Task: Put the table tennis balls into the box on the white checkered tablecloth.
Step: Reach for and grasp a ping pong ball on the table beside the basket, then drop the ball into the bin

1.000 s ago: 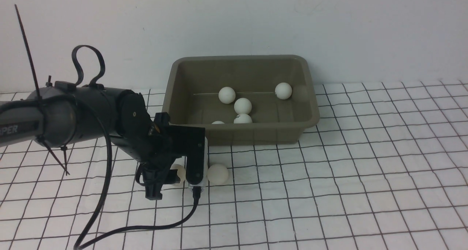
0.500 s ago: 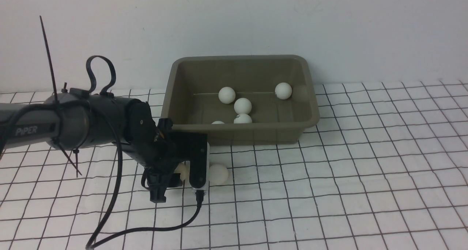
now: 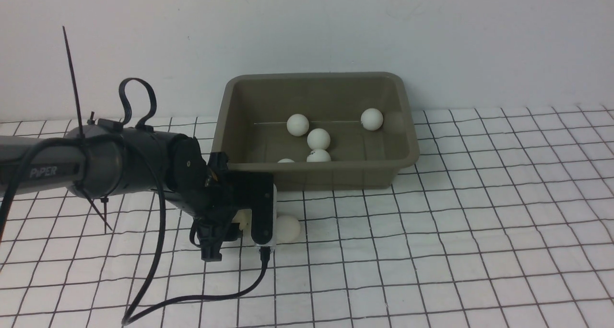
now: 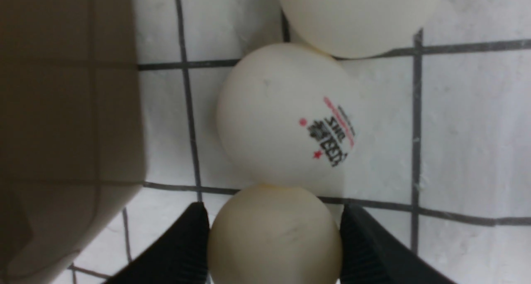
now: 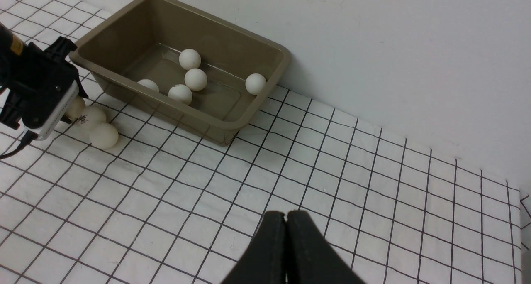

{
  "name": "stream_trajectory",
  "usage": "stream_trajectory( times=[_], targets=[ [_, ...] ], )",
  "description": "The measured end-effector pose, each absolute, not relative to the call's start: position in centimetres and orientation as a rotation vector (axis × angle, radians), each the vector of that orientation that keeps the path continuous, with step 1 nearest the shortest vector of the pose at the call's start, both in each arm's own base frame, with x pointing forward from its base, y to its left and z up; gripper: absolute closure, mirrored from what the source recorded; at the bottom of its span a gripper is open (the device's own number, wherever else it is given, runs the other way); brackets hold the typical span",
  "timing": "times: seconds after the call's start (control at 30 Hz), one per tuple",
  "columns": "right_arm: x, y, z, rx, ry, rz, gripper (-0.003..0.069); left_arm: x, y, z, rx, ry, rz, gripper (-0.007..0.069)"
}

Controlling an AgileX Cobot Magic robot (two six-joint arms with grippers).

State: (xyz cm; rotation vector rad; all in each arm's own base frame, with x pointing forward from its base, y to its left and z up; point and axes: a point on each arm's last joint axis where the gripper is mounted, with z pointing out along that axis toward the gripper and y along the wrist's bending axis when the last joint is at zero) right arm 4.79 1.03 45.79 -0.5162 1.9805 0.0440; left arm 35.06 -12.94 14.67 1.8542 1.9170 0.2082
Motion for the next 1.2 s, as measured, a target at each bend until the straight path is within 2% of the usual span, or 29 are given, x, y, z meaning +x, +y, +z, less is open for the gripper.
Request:
stream_trajectory(
  times=[0.27,0.5,0.8,0.83,0.97,1.03,1.2],
  targets=[
    [4.8,1.0,45.8,-0.516,1.981,0.044,0.0676,35.0,-12.9,14.6,1.813,1.965,0.186,0.0270],
    [4.8,1.0,45.8,-0.516,1.981,0.044,0.0676,34.1,-12.4,15.2,1.747,2.135,0.137,0.0270],
    [4.8,1.0,45.8,-0.516,1.981,0.044,0.0676,32.0,-11.0,18.8,1.563,2.399,0.144,0.0270],
    [4.8,1.0,45.8,-0.516,1.981,0.044,0.0676,31.4,-10.7,20.2,1.510,2.421,0.152,0.0270],
    [4.8,1.0,45.8,-0.516,1.981,0.044,0.0676,30.5,-10.4,24.3,1.405,2.311,0.187,0.0270],
    [4.8,1.0,45.8,-0.512,1.982,0.047,0.0676,30.5,-10.5,26.7,1.313,2.174,0.212,0.0270],
    [4.8,1.0,45.8,-0.501,1.985,0.054,0.0676,31.7,-11.1,28.9,1.163,1.963,0.229,0.0270]
  ],
)
